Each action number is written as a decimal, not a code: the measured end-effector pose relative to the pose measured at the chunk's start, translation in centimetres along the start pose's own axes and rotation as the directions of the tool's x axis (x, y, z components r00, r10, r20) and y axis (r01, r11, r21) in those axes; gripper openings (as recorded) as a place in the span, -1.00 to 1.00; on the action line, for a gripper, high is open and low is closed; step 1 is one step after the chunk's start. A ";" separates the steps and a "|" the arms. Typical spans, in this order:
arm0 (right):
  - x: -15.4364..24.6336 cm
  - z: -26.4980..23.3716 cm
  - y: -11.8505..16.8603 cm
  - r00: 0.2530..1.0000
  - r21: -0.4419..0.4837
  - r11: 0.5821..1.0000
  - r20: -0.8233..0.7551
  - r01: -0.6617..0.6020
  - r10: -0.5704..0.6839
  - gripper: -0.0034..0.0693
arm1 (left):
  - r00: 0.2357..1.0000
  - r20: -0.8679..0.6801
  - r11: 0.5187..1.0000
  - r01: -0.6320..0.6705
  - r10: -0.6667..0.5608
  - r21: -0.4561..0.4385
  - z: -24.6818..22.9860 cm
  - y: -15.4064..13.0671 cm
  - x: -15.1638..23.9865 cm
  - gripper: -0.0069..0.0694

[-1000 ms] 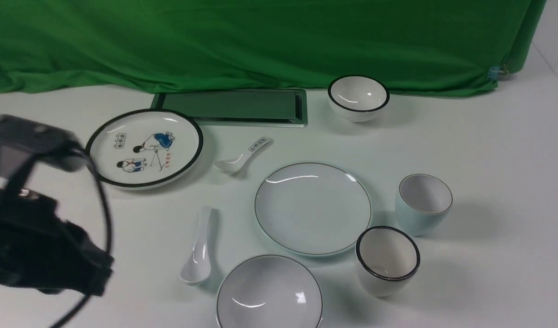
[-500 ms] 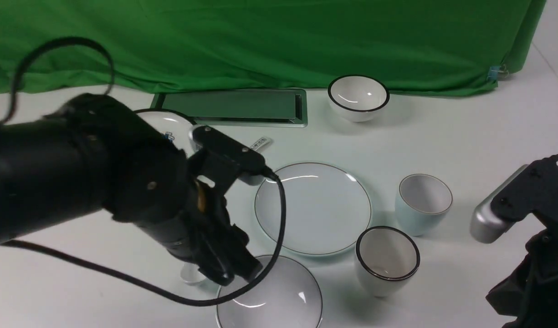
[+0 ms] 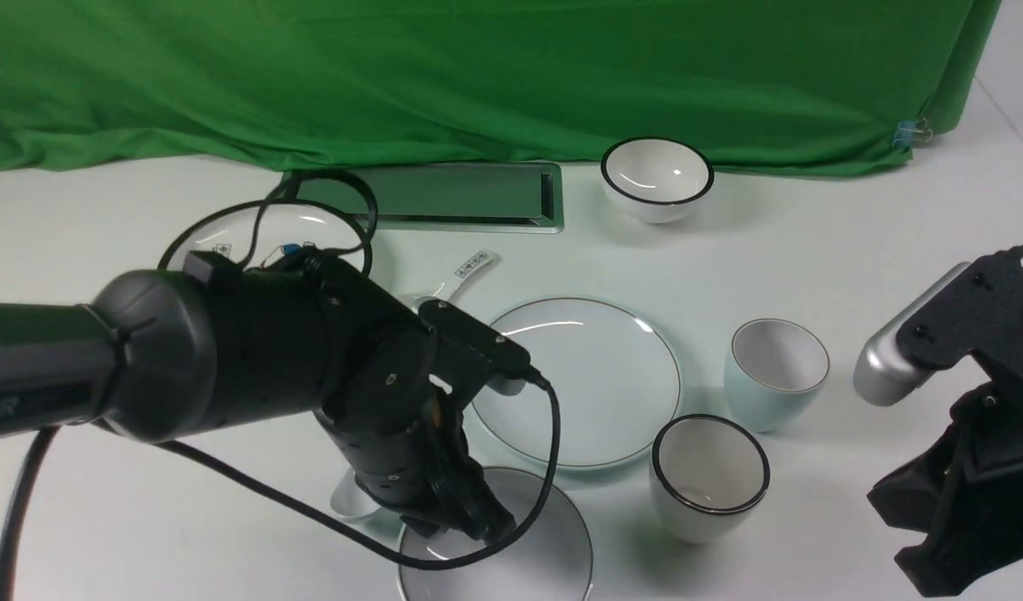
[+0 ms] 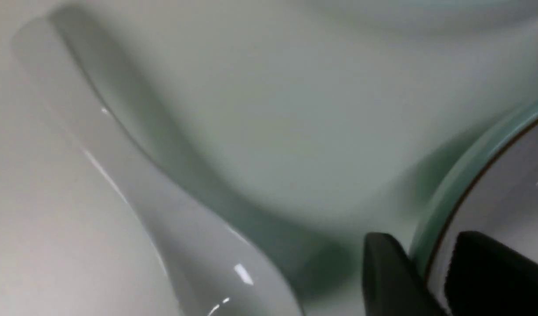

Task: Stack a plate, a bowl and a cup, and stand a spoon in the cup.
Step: Use the left arm to grab a blue rice bowl, then use the left arm to put the blue rice bowl into the blue large plate in the middle, then use the right arm to grab a blue teacup, then use the right arm to put the blue teacup into the blue rice bowl in the middle, then use the left arm to grab a blue soup spoon

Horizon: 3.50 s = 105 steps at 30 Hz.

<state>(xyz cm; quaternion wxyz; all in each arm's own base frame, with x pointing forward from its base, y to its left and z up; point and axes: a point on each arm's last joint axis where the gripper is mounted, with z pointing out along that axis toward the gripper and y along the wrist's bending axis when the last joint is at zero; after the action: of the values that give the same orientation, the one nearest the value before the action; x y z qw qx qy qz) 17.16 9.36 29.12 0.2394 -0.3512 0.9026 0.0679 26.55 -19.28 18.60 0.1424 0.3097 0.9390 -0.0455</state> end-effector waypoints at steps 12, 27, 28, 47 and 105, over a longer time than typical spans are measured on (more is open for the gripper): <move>-1.1 -1.4 -0.6 0.999 0.058 0.997 0.017 0.044 -0.046 -0.80 | 0.989 0.127 0.993 0.064 -0.077 0.103 -6.6 3.9 -3.6 -0.84; -4.1 -1.8 -3.0 0.997 0.169 0.986 0.078 -0.011 -0.002 -0.82 | 0.971 0.155 0.967 0.147 -0.181 0.206 -0.3 7.6 -11.8 -0.84; -4.1 -0.8 -4.0 0.998 0.178 0.983 0.036 -0.048 0.042 -0.85 | 0.972 0.134 0.965 0.163 -0.192 0.206 0.9 7.9 -12.1 -0.84; -8.9 10.6 -11.1 0.959 0.182 0.956 -0.125 -0.231 0.255 0.58 | 0.973 0.151 0.982 0.163 -0.175 0.092 -1.5 8.8 -12.3 -0.03; -22.0 9.8 -5.5 0.991 -0.052 0.998 -0.128 0.034 -0.040 0.22 | 0.913 0.068 0.916 0.399 -0.402 0.052 2.8 10.4 -0.9 0.09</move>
<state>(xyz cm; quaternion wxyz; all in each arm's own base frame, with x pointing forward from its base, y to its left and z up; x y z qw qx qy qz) 38.61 21.38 31.31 0.1731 -0.3773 0.9076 0.0629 34.11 -11.90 16.21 0.1607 0.1116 0.9752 -0.1032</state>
